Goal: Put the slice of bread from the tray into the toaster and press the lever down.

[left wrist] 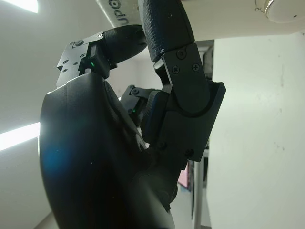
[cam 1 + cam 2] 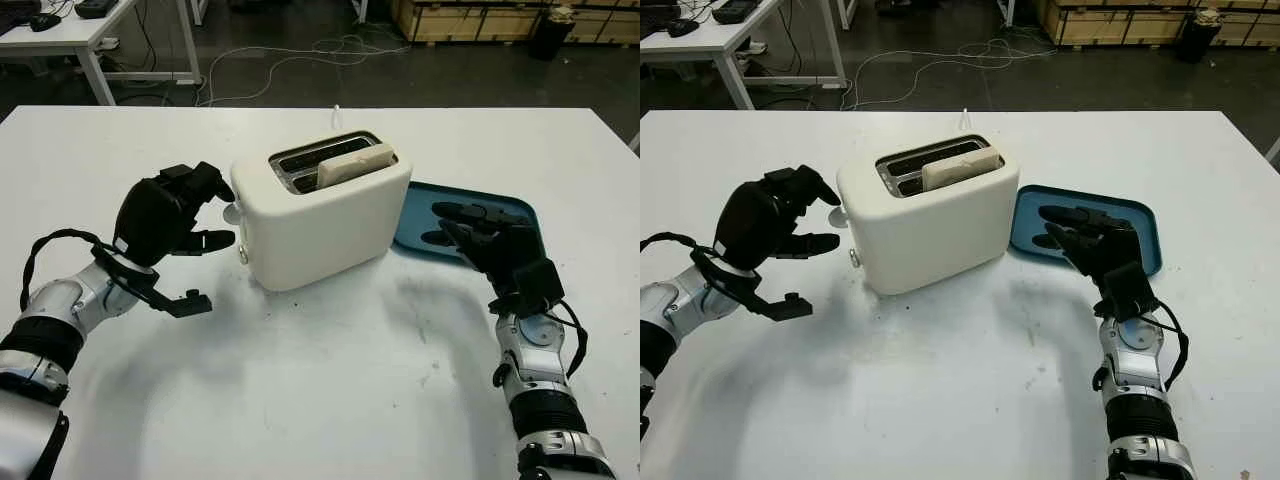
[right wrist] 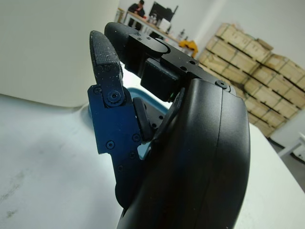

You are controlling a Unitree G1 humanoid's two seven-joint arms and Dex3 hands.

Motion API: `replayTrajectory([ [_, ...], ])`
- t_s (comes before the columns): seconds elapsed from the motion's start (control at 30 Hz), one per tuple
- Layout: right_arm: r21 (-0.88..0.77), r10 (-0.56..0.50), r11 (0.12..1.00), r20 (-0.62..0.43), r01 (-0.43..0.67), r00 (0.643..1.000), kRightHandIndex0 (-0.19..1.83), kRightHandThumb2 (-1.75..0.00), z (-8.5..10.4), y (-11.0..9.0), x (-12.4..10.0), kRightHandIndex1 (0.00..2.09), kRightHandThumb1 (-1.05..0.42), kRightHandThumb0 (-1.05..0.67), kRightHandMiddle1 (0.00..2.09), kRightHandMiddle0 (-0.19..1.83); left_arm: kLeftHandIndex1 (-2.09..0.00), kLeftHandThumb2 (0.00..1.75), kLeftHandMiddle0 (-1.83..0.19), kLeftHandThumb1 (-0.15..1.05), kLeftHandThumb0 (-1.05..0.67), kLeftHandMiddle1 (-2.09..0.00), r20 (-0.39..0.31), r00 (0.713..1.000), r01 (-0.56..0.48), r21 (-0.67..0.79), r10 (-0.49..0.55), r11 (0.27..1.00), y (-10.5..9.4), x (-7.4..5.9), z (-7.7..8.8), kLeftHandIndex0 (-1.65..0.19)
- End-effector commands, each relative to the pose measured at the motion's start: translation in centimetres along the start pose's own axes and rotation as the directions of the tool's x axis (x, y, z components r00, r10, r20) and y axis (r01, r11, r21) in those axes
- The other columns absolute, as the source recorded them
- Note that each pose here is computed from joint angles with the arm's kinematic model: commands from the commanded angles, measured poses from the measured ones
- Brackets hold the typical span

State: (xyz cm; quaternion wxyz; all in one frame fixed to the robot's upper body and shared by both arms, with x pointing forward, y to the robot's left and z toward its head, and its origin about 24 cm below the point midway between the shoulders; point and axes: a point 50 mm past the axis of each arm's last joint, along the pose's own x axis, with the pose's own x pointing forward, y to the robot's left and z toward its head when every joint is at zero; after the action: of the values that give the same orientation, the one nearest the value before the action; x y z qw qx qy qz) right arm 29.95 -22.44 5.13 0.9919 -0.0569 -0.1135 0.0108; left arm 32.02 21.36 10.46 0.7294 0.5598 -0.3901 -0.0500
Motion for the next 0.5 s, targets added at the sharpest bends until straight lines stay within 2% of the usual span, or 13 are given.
replayTrajectory([
  [0.0, 0.004, -0.01, 1.0, 0.003, 0.01, 1.0, 1.24, 0.0, 0.18, -0.17, 0.15, 0.28, -0.9, -0.51, 0.0, 1.2, -1.75, 0.74, -0.65, 0.92, -0.87, -1.75, 0.024, 1.0, -0.015, -0.005, 0.016, 1.0, 0.17, 0.48, 0.27, -0.03],
  [0.23, 0.004, -0.006, 1.0, 0.002, 0.006, 1.0, 1.24, 0.0, 0.08, -0.19, 0.15, 0.28, -0.9, -0.51, 0.0, 1.2, -1.75, 0.74, -0.45, 0.92, -0.88, -1.75, 0.051, 0.998, -0.033, -0.045, 0.035, 0.998, 0.74, 0.16, 0.84, 0.0],
  [0.37, 0.003, -0.007, 1.0, 0.007, 0.007, 1.0, 1.24, 0.0, 0.14, -0.1, 0.18, 0.28, -0.9, -0.51, 0.0, 1.19, -1.74, 0.73, -0.43, 0.92, -0.87, -1.75, 0.056, 0.997, -0.043, -0.047, 0.045, 0.998, 1.11, 0.05, 1.11, 0.0],
  [0.47, -0.005, -0.003, 1.0, 0.01, 0.003, 1.0, 1.24, 0.0, 0.08, -0.16, 0.16, 0.29, -0.91, -0.51, 0.0, 1.2, -1.73, 0.75, -0.46, 0.92, -0.88, -1.75, 0.037, 0.999, -0.004, -0.002, 0.004, 1.0, 0.98, 0.02, 0.99, 0.0],
])
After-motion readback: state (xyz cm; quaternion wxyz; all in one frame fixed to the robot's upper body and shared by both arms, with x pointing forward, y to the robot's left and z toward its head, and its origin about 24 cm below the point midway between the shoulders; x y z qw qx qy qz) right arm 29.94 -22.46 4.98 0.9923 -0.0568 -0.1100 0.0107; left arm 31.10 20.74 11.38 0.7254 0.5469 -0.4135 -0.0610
